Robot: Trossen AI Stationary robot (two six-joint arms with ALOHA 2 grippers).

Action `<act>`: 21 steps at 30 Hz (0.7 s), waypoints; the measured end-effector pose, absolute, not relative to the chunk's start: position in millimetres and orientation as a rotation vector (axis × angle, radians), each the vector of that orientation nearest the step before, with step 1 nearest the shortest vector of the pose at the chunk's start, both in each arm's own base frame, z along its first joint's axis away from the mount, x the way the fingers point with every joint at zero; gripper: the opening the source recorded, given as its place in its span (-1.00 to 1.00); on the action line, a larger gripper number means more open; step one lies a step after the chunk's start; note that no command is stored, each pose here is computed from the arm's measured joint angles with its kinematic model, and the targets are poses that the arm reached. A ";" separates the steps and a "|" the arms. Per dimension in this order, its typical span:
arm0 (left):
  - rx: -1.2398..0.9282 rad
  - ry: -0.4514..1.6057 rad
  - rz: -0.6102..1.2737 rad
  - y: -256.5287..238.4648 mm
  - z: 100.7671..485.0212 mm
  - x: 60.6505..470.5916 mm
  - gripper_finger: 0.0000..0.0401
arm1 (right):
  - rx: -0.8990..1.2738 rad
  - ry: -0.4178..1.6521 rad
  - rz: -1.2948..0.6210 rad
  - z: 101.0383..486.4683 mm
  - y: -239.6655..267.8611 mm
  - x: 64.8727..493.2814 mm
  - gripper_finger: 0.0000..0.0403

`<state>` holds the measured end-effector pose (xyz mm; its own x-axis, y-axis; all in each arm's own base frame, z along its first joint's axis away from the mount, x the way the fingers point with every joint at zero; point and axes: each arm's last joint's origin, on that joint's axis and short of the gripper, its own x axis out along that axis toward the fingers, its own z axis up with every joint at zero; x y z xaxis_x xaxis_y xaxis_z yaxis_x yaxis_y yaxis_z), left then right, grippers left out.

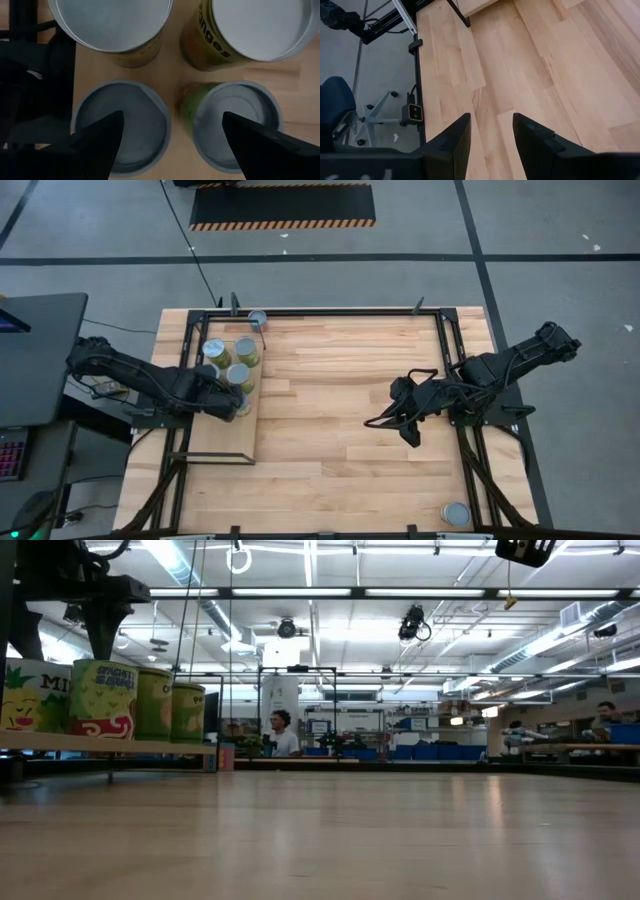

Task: Pick and place cans onto a shelf
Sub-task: Adjust the canned goods on the shelf

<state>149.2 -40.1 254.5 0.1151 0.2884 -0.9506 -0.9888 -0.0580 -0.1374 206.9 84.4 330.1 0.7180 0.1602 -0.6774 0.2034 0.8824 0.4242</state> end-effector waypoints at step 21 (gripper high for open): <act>-1.115 0.831 1.279 -39.5 254.7 146.7 0.72 | 0.487 0.783 -0.012 330.0 84.6 206.8 -0.24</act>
<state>146.7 -39.5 254.7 0.1447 0.3021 -0.9422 -0.9837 -0.0590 -0.1699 206.8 84.6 330.0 0.7148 0.1668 -0.6792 0.1883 0.8894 0.4166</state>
